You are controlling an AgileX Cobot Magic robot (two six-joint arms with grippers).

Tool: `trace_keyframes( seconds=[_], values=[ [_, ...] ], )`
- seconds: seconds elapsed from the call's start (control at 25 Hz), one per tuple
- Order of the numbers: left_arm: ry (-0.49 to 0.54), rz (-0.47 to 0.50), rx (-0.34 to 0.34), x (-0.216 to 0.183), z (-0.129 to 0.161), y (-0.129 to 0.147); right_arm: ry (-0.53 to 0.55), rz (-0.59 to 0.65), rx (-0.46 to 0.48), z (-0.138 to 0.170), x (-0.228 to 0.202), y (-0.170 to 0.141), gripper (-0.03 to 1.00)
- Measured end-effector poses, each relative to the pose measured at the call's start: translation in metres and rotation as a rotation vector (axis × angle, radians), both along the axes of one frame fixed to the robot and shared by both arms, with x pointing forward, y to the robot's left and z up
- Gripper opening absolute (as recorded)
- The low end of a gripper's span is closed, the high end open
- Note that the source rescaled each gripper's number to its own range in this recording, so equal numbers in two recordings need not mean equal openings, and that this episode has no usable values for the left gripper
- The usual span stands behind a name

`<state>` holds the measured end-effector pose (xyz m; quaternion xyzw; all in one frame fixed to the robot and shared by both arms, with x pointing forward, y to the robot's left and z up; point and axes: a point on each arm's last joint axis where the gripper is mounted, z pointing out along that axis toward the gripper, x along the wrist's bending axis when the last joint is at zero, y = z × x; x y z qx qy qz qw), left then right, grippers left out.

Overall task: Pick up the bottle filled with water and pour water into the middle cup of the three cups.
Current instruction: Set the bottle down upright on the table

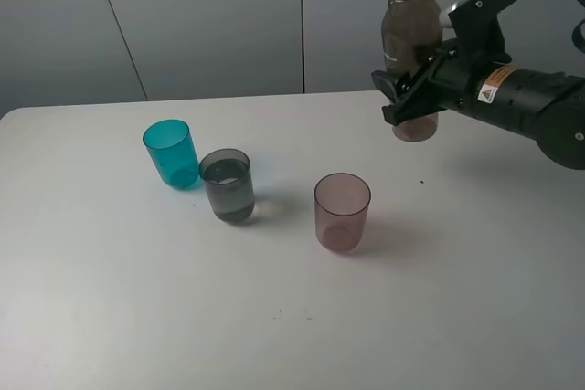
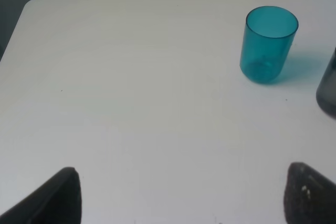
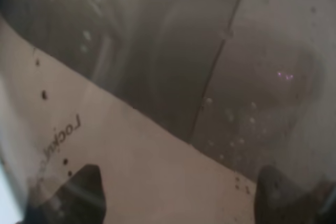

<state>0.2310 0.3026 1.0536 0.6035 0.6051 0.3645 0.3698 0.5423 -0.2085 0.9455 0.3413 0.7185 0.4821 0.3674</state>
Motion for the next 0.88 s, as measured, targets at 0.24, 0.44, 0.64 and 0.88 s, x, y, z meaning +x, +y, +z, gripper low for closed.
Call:
trace_keyframes(
  seconds=[0.24,0.44,0.64,0.88],
  values=[
    [0.000,0.000,0.000,0.000,0.000,0.000,0.008,-0.076,0.065,-0.021,0.012,-0.027,0.00],
    [0.000,0.000,0.000,0.000,0.000,0.000,-0.066,-0.102,0.170,-0.042,0.021,-0.041,0.00],
    [0.000,0.000,0.000,0.000,0.000,0.000,-0.011,-0.153,0.199,-0.073,0.022,-0.048,0.00],
    [0.000,0.000,0.000,0.000,0.000,0.000,0.050,-0.219,0.203,-0.094,0.021,-0.053,0.00]
  ],
)
